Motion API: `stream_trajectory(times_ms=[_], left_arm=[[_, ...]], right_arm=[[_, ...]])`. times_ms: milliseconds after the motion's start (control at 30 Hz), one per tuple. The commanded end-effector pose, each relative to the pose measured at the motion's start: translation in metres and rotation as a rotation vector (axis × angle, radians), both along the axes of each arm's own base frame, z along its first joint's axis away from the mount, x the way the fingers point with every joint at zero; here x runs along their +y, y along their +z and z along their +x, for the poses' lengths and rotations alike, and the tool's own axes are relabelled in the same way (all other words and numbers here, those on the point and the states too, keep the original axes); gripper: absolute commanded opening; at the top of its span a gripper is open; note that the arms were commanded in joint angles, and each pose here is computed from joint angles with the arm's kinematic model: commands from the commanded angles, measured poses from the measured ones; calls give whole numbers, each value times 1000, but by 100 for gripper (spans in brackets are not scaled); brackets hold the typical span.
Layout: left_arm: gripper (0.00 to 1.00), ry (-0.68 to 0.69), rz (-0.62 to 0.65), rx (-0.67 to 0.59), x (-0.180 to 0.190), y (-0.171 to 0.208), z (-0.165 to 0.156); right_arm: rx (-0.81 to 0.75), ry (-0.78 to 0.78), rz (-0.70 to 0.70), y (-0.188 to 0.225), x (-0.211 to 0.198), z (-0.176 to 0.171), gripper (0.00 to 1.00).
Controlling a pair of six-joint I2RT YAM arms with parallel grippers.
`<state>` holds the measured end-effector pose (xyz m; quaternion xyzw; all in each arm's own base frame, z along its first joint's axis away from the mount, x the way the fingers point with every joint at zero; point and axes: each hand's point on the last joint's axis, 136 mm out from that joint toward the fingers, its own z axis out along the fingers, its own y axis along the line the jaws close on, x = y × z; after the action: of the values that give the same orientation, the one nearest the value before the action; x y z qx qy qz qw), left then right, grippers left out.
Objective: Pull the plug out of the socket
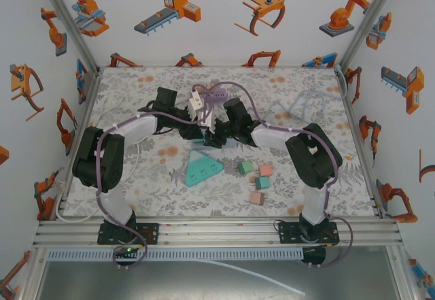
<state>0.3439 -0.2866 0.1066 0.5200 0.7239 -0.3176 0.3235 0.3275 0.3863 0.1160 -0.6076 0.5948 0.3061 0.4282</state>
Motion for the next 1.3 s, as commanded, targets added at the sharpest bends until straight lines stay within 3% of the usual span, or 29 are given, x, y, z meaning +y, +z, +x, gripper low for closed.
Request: stream_trajectory(times_ms=[0, 400, 533, 833, 1067, 1267], left_arm=[[6, -299, 210, 101, -7, -94, -101], [5, -303, 223, 115, -3, -103, -108], [4, -304, 223, 112, -1, -105, -112], [2, -304, 239, 109, 0, -111, -111], [1, -302, 237, 99, 1, -110, -113], [1, -290, 179, 36, -2, -89, -113]], right_arm=[[64, -102, 460, 163, 6, 27, 0], [26, -189, 580, 189, -11, 39, 0], [-3, -178, 652, 217, -8, 35, 0], [-79, -151, 675, 244, -17, 18, 0], [-35, -241, 702, 239, -51, 30, 0], [78, -313, 669, 176, -77, 46, 0]])
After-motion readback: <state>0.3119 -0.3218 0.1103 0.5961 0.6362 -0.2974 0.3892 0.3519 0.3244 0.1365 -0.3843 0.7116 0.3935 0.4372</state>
